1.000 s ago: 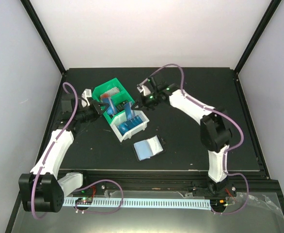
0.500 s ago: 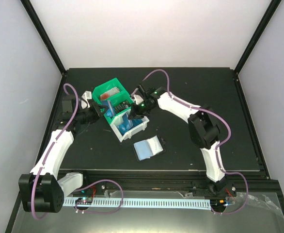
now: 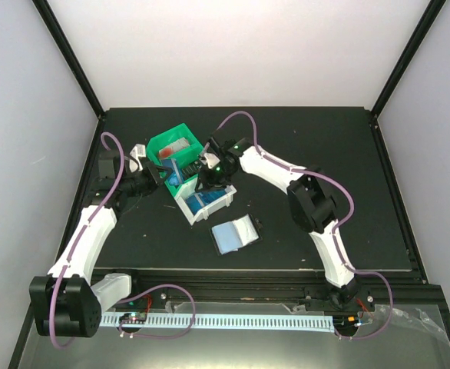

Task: Put the credit cards into the card holder
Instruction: Place the credit card in the storage box, then adjust the credit card.

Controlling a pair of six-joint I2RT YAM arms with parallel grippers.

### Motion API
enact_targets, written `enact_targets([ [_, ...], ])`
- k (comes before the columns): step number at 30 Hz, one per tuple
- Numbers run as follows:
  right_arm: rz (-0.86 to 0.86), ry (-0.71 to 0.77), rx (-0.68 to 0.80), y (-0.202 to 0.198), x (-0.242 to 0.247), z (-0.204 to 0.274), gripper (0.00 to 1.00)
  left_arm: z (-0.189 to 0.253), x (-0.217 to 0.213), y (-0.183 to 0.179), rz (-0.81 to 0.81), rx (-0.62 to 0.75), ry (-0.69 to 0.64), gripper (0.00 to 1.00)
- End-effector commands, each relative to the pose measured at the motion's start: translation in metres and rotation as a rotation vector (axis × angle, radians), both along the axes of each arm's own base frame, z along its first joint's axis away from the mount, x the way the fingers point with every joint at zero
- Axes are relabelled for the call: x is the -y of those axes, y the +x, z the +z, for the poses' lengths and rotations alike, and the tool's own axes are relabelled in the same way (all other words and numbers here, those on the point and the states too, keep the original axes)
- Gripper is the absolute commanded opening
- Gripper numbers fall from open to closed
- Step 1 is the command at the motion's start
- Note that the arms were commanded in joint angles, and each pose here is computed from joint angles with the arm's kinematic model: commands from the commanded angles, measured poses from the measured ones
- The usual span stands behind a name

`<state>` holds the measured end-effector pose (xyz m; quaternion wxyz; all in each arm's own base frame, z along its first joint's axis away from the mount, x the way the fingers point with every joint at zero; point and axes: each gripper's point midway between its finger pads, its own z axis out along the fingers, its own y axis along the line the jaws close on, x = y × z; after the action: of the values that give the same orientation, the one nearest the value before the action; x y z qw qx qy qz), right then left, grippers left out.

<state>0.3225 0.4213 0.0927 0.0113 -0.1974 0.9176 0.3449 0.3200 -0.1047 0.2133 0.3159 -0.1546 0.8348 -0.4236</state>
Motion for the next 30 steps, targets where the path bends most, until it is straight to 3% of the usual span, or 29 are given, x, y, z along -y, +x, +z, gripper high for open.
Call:
enact_targets([
  [1, -0.017, -0.039, 0.075, 0.009, 0.008, 0.018, 0.4, 0.022, 0.005, -0.003, -0.032, 0.06, -0.022, 0.02],
  [8, -0.06, 0.019, 0.212, 0.012, 0.024, 0.074, 0.54, 0.034, 0.017, -0.009, -0.093, 0.094, -0.068, 0.01],
  [19, -0.092, 0.583, 0.24, -0.016, 0.044, 0.212, 0.7, 0.089, 0.064, -0.029, -0.271, 0.191, -0.256, 0.02],
  [26, -0.071, 0.682, 0.166, -0.032, 0.043, 0.233, 0.64, 0.119, 0.089, -0.04, -0.328, 0.189, -0.388, 0.02],
  [30, -0.062, 0.708, 0.128, -0.04, 0.045, 0.233, 0.45, 0.124, 0.098, -0.046, -0.355, 0.185, -0.412, 0.02],
])
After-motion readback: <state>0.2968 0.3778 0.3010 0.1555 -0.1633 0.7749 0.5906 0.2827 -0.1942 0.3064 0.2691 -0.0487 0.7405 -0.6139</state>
